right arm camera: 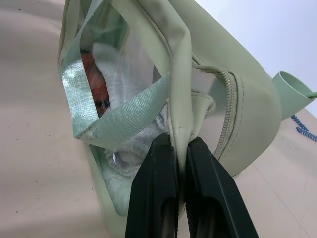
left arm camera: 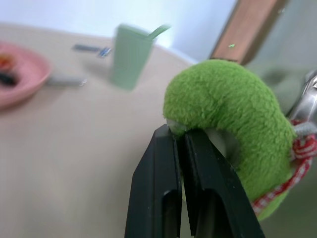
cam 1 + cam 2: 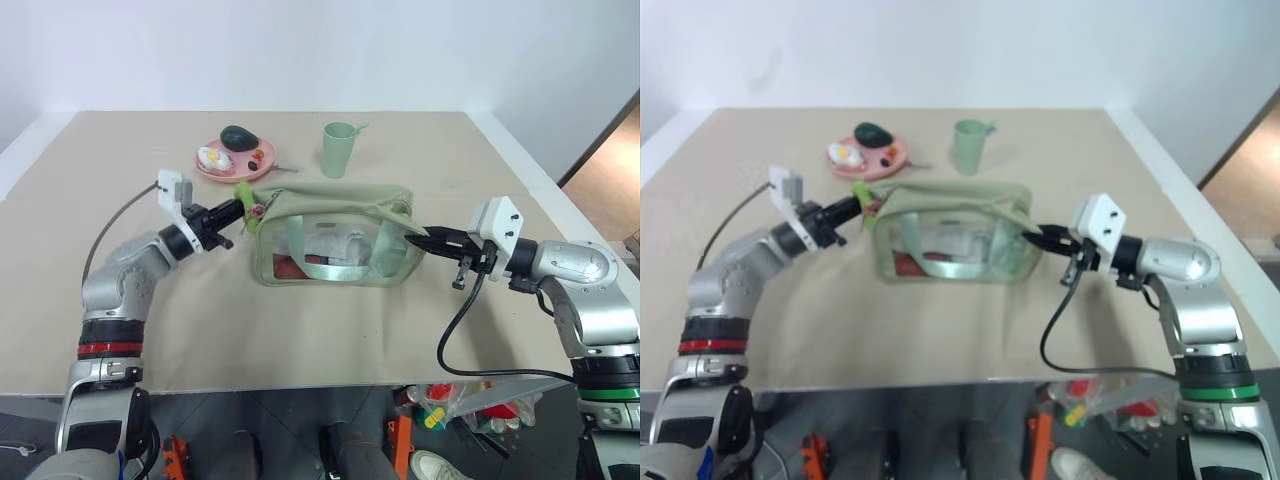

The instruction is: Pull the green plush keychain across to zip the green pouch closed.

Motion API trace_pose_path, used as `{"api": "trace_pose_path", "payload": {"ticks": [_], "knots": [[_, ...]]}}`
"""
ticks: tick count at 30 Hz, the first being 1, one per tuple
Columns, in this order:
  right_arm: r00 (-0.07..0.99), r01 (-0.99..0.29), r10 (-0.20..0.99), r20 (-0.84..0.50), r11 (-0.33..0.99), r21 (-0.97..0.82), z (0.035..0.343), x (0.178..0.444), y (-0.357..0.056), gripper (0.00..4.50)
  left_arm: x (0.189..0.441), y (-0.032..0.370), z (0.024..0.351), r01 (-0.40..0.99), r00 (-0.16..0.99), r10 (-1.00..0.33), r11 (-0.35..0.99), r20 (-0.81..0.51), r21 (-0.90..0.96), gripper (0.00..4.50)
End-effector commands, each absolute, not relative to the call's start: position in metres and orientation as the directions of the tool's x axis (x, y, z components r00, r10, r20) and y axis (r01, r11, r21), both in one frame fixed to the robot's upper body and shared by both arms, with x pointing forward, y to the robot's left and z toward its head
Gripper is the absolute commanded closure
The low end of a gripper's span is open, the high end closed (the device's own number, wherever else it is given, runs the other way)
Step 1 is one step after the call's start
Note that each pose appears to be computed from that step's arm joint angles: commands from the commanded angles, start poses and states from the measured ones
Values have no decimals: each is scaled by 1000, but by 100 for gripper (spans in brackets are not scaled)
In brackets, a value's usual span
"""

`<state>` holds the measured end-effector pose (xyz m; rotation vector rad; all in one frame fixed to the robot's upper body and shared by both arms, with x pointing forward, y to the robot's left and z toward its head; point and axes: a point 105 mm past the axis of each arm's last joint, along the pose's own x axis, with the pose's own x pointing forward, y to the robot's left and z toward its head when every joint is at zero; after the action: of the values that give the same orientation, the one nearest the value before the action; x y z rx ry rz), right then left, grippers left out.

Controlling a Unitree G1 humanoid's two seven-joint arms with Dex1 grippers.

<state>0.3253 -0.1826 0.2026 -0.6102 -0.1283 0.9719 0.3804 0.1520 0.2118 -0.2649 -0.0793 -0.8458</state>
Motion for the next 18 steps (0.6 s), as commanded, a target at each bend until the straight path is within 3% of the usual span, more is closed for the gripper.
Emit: {"api": "trace_pose_path", "payload": {"ticks": [1,9,18], "knots": [[574,-712,803,-157,396,-580,213,321,-185,450,361,140,282,816,563,-771,576,298,-49,441],[577,-711,800,-167,392,-584,212,321,-186,450,352,104,333,860,454,-809,508,373,55,441],[589,-702,790,-168,398,-591,212,322,-188,450,353,59,320,911,366,-874,407,320,70,441]]}}
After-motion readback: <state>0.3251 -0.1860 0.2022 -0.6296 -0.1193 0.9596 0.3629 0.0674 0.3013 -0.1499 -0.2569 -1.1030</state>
